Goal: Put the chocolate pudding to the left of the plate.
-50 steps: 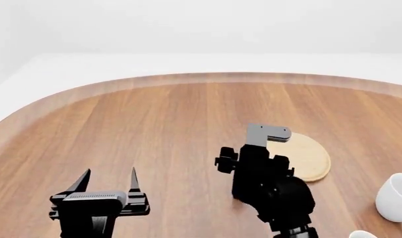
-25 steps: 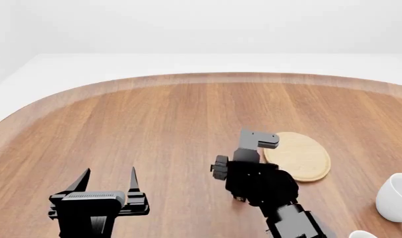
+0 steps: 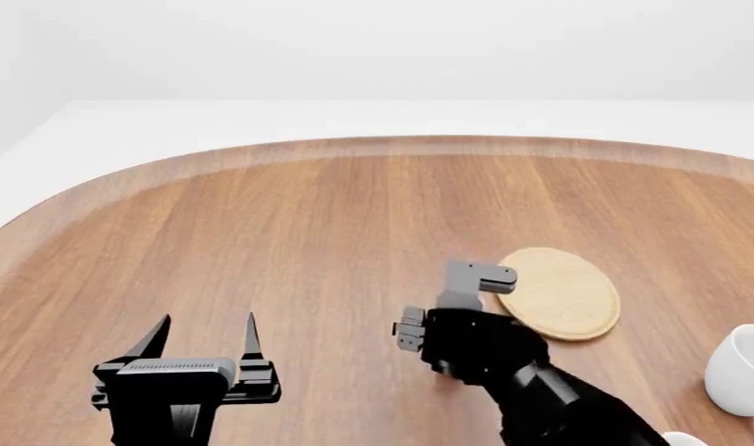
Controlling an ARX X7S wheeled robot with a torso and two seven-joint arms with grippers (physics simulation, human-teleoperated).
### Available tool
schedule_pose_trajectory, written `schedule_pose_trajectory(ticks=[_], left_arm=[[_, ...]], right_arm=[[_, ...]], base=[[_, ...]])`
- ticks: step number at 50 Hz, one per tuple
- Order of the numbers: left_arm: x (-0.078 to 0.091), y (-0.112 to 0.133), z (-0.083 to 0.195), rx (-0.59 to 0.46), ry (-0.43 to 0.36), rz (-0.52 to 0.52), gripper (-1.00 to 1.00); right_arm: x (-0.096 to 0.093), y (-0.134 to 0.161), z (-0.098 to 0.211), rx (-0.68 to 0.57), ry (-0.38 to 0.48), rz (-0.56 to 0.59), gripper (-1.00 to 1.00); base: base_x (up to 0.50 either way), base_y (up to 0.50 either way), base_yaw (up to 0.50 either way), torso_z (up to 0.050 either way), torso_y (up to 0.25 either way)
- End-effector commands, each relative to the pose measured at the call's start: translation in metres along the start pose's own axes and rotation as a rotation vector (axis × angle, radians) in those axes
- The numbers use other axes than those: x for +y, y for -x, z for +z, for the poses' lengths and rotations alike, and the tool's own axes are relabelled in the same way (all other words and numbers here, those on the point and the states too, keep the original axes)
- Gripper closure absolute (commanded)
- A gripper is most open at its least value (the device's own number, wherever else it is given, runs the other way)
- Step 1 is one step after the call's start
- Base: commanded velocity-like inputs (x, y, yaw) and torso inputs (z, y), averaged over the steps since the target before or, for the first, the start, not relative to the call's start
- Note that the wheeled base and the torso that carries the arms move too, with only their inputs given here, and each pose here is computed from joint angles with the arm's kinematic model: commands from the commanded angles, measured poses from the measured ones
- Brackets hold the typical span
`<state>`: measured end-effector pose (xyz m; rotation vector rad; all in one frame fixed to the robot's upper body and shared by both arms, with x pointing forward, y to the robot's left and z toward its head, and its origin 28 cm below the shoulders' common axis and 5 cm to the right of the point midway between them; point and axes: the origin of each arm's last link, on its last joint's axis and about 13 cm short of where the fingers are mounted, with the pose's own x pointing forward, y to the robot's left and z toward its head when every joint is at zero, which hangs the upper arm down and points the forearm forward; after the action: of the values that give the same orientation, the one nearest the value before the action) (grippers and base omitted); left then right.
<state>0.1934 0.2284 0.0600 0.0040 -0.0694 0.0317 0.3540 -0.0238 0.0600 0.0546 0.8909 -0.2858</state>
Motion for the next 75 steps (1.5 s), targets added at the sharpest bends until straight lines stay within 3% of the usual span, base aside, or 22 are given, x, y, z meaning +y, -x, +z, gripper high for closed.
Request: schedule_pose_trajectory(ticks=[1,36,37,53,58,68,75], left_arm=[[0.000,0.000,0.000,-0.001,-0.001,-0.004,-1.00],[0.000,0.001,0.001,-0.002,0.002,-0.009,-1.00],[0.000,0.001,0.001,-0.002,0.002,-0.009,-1.00],[0.000,0.001,0.001,-0.001,0.001,-0.009,-1.00],[-0.001,0.001,0.001,0.000,0.000,-0.009,-1.00],[-0.002,-0.002,-0.001,0.013,-0.005,-0.005,-1.00],[-0.004,-0.013,0.009,0.085,-0.007,-0.021,-1.00]], right_arm=[[-0.008,-0.007,0.000,0.023,-0.035,-0.027,-1.00],[-0.014,-0.011,-0.009,0.108,-0.037,0.022,-1.00],[-0.014,-0.011,-0.009,0.109,-0.036,0.023,1.00],[-0.014,-0.012,-0.010,0.108,-0.037,0.019,1.00],[-0.015,-0.012,-0.006,0.052,0.014,-0.008,1.00],[-0.013,-0.006,0.008,-0.063,0.105,0.102,1.00],[-0.018,0.005,0.019,-0.084,0.146,0.125,1.00]], base=[[0.00,0.00,0.00,0.000,0.000],[0.00,0.00,0.00,0.000,0.000],[0.00,0.00,0.00,0.000,0.000],[0.00,0.00,0.00,0.000,0.000],[0.00,0.00,0.00,0.000,0.000],[0.00,0.00,0.00,0.000,0.000],[0.00,0.00,0.00,0.000,0.000]])
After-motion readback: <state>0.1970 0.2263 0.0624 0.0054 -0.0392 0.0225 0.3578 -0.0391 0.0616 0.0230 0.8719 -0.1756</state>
